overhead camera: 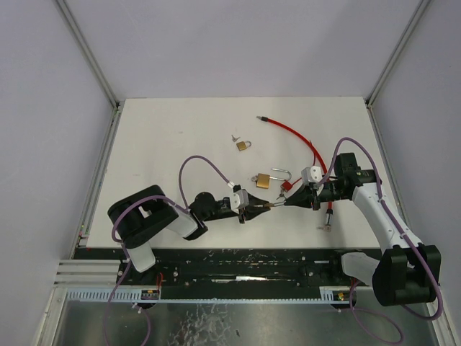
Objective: Lock with the key
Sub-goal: Lock the lock.
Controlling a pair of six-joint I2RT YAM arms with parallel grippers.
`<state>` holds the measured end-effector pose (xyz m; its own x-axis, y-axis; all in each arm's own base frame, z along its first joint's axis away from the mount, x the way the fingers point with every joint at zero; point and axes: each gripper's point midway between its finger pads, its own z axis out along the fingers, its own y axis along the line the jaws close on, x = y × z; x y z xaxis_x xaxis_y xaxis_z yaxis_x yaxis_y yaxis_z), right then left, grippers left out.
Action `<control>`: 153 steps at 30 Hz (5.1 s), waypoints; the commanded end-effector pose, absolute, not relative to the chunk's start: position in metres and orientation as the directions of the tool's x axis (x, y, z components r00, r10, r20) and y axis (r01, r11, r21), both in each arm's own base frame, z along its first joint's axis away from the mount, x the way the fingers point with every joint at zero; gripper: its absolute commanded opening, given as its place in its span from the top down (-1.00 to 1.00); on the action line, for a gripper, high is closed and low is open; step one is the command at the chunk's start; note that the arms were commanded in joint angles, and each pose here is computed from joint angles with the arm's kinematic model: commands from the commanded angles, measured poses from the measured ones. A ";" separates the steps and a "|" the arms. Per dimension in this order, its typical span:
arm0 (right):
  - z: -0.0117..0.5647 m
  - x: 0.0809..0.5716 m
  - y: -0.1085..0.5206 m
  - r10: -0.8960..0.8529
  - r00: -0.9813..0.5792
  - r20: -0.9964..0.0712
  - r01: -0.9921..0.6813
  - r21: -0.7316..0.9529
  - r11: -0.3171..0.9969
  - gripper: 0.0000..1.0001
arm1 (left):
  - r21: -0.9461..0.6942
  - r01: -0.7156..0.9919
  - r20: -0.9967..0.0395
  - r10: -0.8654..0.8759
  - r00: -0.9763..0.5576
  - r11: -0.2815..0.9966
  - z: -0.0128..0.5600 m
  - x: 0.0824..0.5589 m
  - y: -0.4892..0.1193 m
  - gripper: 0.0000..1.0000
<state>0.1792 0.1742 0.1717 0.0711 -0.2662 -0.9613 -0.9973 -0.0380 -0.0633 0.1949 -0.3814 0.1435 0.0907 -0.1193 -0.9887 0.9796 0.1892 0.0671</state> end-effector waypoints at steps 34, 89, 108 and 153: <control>0.152 0.178 0.188 -0.318 0.076 -0.945 -0.995 -0.050 -0.088 1.00 | 0.199 0.979 -0.978 -0.054 0.201 0.043 0.134 0.176 -0.389 0.99; 0.091 0.166 0.224 -0.470 0.104 -0.877 -0.971 0.012 -0.237 1.00 | 0.279 0.956 -0.950 -0.119 0.289 0.095 0.141 0.176 -0.376 0.99; 0.069 0.180 0.246 -0.608 0.044 -0.792 -0.986 0.065 -0.155 1.00 | 0.273 0.953 -0.951 -0.111 0.287 0.132 0.136 0.185 -0.377 0.99; 0.082 0.158 0.288 -0.539 0.008 -0.842 -0.960 0.145 -0.240 1.00 | 0.209 0.972 -0.967 -0.128 0.222 0.106 0.133 0.192 -0.378 0.99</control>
<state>0.1679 0.2359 0.0510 -0.1331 -0.7088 -0.6927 -0.9760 -0.0278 0.2160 0.1732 -0.3429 0.0297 -0.0611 0.1917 -0.9795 0.9941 0.1002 -0.0424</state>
